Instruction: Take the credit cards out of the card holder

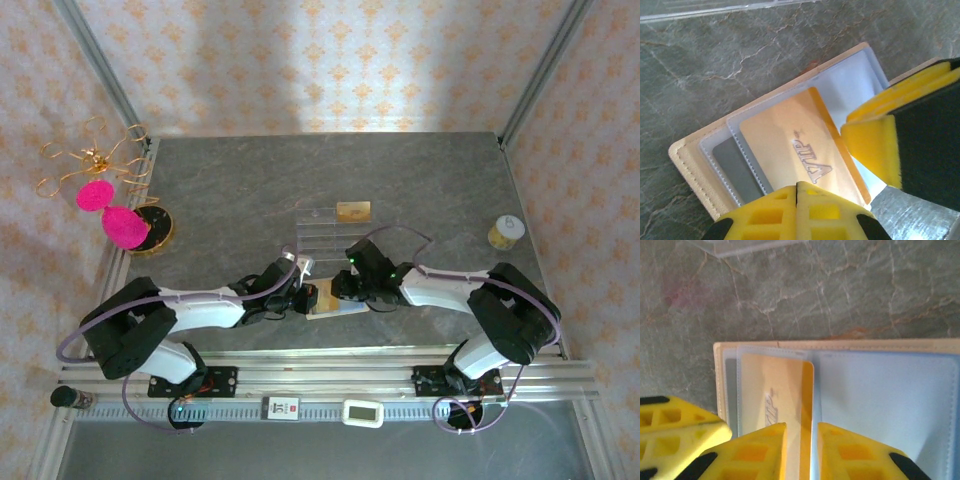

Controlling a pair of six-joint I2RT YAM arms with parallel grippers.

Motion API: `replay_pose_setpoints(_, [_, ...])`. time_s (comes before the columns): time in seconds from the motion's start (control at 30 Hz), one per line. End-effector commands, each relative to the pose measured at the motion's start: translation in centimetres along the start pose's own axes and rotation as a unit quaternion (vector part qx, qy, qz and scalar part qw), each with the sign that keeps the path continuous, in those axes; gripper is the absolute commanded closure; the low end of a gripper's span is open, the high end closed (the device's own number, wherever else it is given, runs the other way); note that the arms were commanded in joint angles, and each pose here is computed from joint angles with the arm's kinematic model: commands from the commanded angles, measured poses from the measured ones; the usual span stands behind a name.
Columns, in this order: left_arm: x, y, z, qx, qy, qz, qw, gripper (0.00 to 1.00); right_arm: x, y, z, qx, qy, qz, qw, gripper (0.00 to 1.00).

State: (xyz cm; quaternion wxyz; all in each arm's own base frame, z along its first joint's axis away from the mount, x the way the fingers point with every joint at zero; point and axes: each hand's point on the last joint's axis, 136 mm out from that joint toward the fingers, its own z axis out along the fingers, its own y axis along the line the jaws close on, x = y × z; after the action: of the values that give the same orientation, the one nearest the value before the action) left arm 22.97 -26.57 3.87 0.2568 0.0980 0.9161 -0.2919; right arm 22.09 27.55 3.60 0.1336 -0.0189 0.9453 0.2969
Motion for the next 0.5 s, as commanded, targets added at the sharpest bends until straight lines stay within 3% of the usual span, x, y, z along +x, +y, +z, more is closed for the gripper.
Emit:
replay_pose_setpoints(0.0, [0.1, 0.5, 0.3, -0.014, 0.0, 0.003, 1.0, 1.0, 0.7, -0.3, 0.5, -0.007, 0.012, 0.0, 1.0, 0.8])
replay_pose_setpoints(0.2, [0.4, 0.6, 0.6, -0.013, 0.007, 0.002, 1.0, 1.0, 1.1, -0.6, 0.8, -0.009, 0.016, 0.003, 1.0, 0.86])
replay_pose_setpoints(0.33, [0.6, 0.7, 0.7, -0.015, 0.01, 0.0, 1.0, 1.0, 0.8, -0.7, 0.5, -0.007, 0.005, 0.006, 1.0, 0.99])
replay_pose_setpoints(0.47, [0.5, 0.9, 0.4, -0.019, 0.006, -0.001, 1.0, 1.0, 0.3, -1.7, -0.4, 0.021, -0.019, 0.016, 0.999, 1.0])
